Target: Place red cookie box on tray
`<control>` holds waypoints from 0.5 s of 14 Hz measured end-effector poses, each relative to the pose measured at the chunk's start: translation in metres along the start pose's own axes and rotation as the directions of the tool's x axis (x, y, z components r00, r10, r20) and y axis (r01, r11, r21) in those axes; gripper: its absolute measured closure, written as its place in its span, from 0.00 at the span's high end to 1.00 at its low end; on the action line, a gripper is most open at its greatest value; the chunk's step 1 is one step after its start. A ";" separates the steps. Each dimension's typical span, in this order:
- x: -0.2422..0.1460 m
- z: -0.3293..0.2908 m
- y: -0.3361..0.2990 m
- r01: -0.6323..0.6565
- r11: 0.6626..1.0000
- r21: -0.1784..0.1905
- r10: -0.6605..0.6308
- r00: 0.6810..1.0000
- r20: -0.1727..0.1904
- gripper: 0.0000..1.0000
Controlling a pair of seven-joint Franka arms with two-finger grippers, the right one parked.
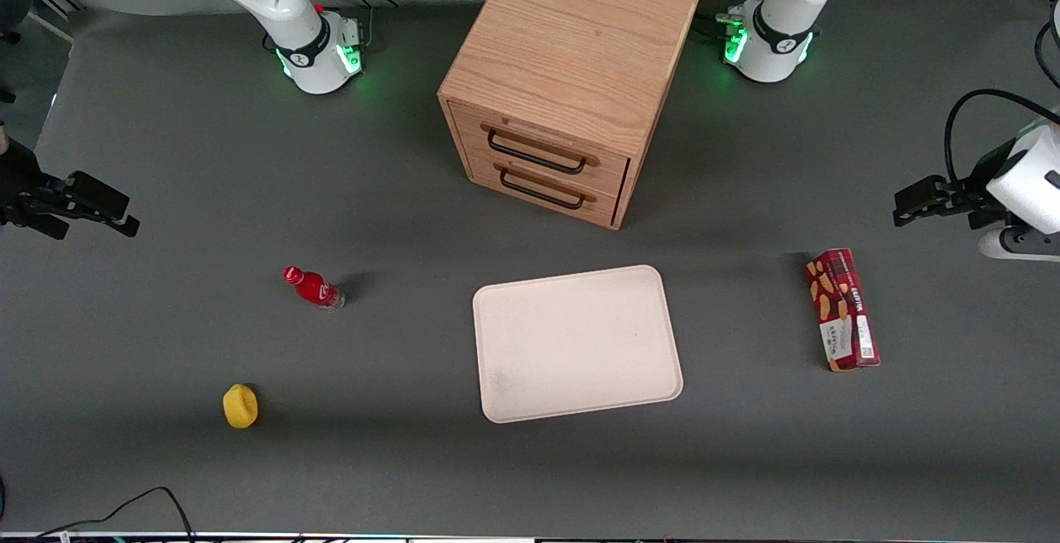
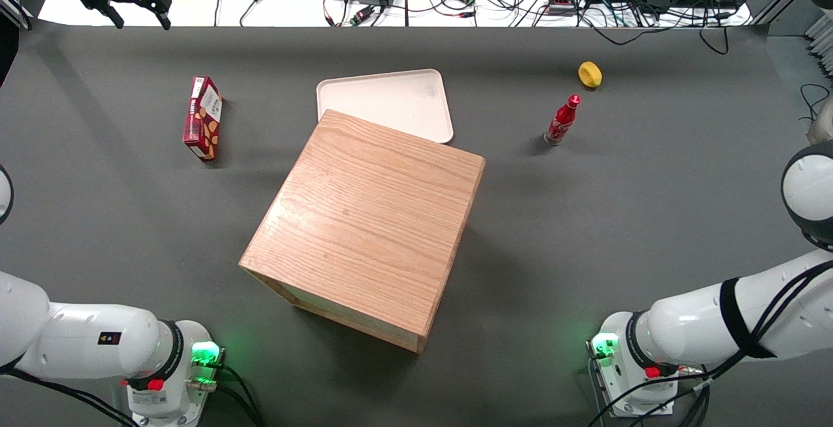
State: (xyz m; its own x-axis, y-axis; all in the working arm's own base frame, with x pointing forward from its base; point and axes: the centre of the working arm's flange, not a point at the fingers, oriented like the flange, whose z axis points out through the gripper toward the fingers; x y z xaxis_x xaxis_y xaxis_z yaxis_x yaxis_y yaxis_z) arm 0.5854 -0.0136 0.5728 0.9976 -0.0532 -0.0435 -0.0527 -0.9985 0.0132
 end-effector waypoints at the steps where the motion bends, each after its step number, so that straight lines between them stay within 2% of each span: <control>1: 0.000 0.001 0.000 0.000 1.000 0.000 0.000 1.000 0.006 1.00; 7: 0.002 0.009 -0.005 0.008 1.000 0.000 -0.008 1.000 0.020 1.00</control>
State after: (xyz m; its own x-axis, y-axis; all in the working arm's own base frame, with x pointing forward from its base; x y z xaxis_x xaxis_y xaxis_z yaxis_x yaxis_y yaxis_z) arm 0.5876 -0.0090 0.5641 0.9969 -0.0458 -0.0636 -0.0451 -0.9989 0.0134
